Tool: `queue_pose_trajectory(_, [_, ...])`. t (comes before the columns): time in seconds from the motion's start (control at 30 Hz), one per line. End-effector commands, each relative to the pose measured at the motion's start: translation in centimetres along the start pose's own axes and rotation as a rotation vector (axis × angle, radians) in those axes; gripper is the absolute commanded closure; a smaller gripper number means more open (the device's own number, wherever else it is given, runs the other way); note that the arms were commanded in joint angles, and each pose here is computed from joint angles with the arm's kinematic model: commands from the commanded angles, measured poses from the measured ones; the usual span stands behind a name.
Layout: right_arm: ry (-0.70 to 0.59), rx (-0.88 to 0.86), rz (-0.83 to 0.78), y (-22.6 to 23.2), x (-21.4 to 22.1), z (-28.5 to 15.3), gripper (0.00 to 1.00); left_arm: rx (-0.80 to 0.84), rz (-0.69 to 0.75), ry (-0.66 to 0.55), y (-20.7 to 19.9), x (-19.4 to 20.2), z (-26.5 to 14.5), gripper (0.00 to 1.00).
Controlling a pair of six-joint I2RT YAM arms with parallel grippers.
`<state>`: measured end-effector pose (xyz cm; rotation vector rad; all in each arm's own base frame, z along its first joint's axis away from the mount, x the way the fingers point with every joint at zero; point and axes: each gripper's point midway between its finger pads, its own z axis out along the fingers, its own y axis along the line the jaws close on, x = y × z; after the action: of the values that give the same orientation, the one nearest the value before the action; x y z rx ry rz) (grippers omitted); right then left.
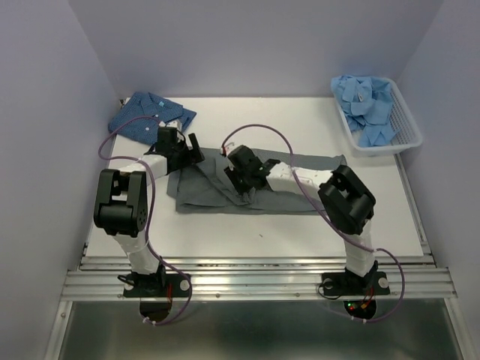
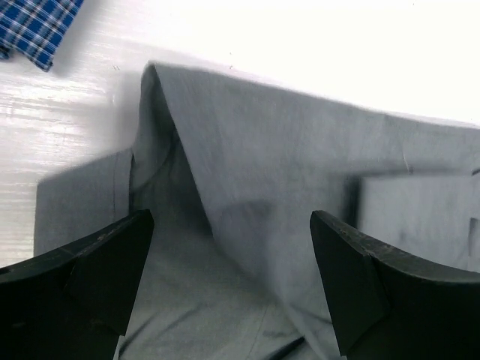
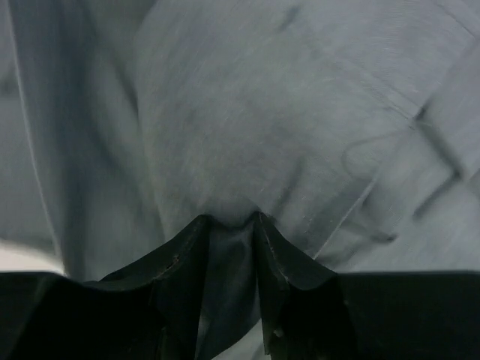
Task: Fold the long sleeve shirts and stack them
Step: Fold the shirt
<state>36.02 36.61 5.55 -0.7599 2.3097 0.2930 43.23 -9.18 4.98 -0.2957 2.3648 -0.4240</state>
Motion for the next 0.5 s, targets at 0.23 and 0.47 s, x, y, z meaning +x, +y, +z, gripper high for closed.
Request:
queue_pose_trajectory(0.23, [-0.203, -0.099, -0.038, 4.0, -1.9, -8.2, 0.24, -0.011, 0.003, -0.083, -0.4, -2.4, -1.9, 0.01])
queue_pose_trajectory(0.47, [-0.323, 0.196, 0.006, -0.2, -7.4, -7.8, 0.07, -0.036, -0.001, -0.076, 0.0, -2.2, -2.0, 0.01])
